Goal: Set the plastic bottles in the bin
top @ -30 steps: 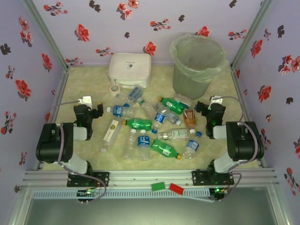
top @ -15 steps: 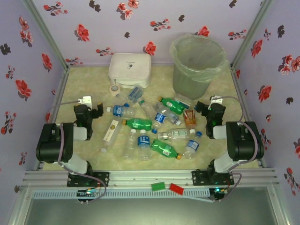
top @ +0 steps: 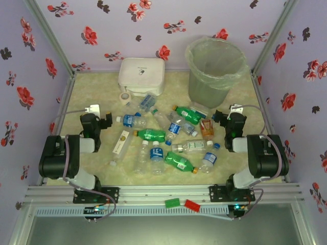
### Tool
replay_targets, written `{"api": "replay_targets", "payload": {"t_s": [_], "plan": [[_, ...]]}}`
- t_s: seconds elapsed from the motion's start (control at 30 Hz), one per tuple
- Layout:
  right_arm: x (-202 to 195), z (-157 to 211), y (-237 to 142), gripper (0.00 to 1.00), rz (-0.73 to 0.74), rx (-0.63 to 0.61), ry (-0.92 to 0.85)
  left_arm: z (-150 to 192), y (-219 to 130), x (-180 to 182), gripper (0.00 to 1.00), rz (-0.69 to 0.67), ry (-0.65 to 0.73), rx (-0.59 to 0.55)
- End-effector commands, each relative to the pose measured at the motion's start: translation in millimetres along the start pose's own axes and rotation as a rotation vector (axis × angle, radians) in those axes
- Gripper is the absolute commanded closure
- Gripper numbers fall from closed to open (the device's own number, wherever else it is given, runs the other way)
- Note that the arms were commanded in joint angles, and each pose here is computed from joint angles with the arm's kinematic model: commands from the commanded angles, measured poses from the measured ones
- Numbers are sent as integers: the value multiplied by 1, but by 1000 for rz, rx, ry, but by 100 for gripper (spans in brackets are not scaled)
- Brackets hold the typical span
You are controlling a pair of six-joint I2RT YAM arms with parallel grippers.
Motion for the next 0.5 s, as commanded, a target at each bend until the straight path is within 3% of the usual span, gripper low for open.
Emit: {"api": "replay_targets", "payload": {"t_s": [0.0,0.13,0.3,0.47], "plan": [[-4,-20,-15,1,50,-44,-14,-38,-9,-8,0,-55,14,-28],[-6,-39,-27,1,104,-5,11,-63,-25,-21,0,-73,7,-39],[2,-65,-53,1,78,105,88,-79,-50,-28,0,-42,-238,26],[14,-74,-80,4,-48,243,218,-82,-72,-40,0,100,-414,142]]}}
Point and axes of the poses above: each hand's point on the last joint's axis, 136 mm out from that joint toward the fingers, its own y axis out along the fingers, its own x axis along the line the jaws close on, z = x × y, the point moved 10 cm from there along -y, back along the fingers, and after that the axes turned 10 degrees about -y, right-handed, at the moved point
